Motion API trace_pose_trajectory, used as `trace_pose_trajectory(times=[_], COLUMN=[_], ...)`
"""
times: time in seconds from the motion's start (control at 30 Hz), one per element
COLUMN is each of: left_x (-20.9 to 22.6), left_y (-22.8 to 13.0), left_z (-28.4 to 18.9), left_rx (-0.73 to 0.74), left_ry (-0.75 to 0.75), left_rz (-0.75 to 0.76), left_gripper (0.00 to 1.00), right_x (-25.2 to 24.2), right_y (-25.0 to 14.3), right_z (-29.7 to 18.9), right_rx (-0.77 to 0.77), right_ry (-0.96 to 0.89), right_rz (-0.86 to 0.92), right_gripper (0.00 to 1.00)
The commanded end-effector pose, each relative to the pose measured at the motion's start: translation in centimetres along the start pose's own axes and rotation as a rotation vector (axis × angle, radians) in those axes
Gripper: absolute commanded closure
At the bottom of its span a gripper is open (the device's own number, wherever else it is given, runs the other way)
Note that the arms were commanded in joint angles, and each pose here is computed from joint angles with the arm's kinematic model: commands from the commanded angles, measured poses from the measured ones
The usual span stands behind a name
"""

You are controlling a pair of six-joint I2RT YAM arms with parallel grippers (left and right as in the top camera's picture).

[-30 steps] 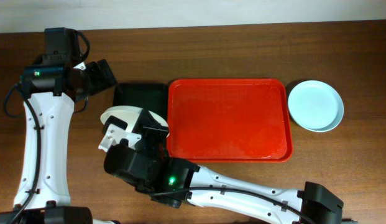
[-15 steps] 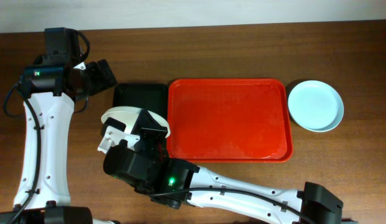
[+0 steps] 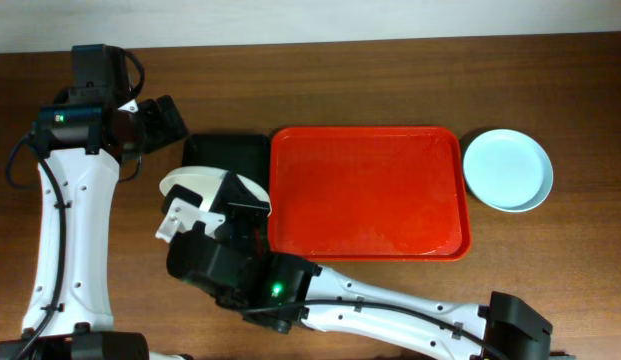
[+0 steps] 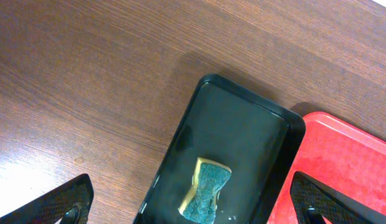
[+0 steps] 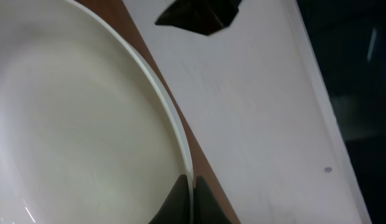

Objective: Clean dirty plates on tray and stack at the side
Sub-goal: 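Lift the white plate with the right gripper and tip it over the black tray, then carry the white plate right and stack it on the blue plates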

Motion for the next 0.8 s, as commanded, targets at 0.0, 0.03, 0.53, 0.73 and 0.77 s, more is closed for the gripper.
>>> trace_pose_trajectory(times=[0.0, 0.03, 0.53, 0.73, 0.77], left_x=[0.2, 0.2, 0.2, 0.2, 0.2], left_y=[0.1, 0.1, 0.1, 0.1, 0.1], left_z=[0.1, 0.1, 0.1, 0.1, 0.1], left_rx=[0.000, 0.000, 0.000, 0.000, 0.000], left_ry=[0.006, 0.006, 0.006, 0.006, 0.006], left_rz=[-0.016, -0.016, -0.016, -0.016, -0.016], left_gripper=[0.01, 0.01, 0.01, 0.01, 0.01], right_x=[-2.2, -2.8, 0.2, -0.3, -0.8], right_y=[0.1, -0.1, -4.9, -8.0, -8.5], right_z=[0.1, 0.1, 3.0, 6.1, 6.6], right_rx=[0.015, 0.027, 0.244, 0.449, 0.474], right_ry=[-0.047, -0.084, 0.166, 0.419, 0.466], right_rz=[0.072, 0.076, 0.737, 0.989, 1.033], right_gripper=[0.96, 0.96, 0.96, 0.96, 0.96])
Point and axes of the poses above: each gripper's point midway between its finger pads, its own z axis out along the fingers, its own x axis along the line the jaws close on, y = z × x, the point moved 2 cm from there along -z, back along the fingers, and after that the axes turned 12 degrees about z, right-handed, at the moved point
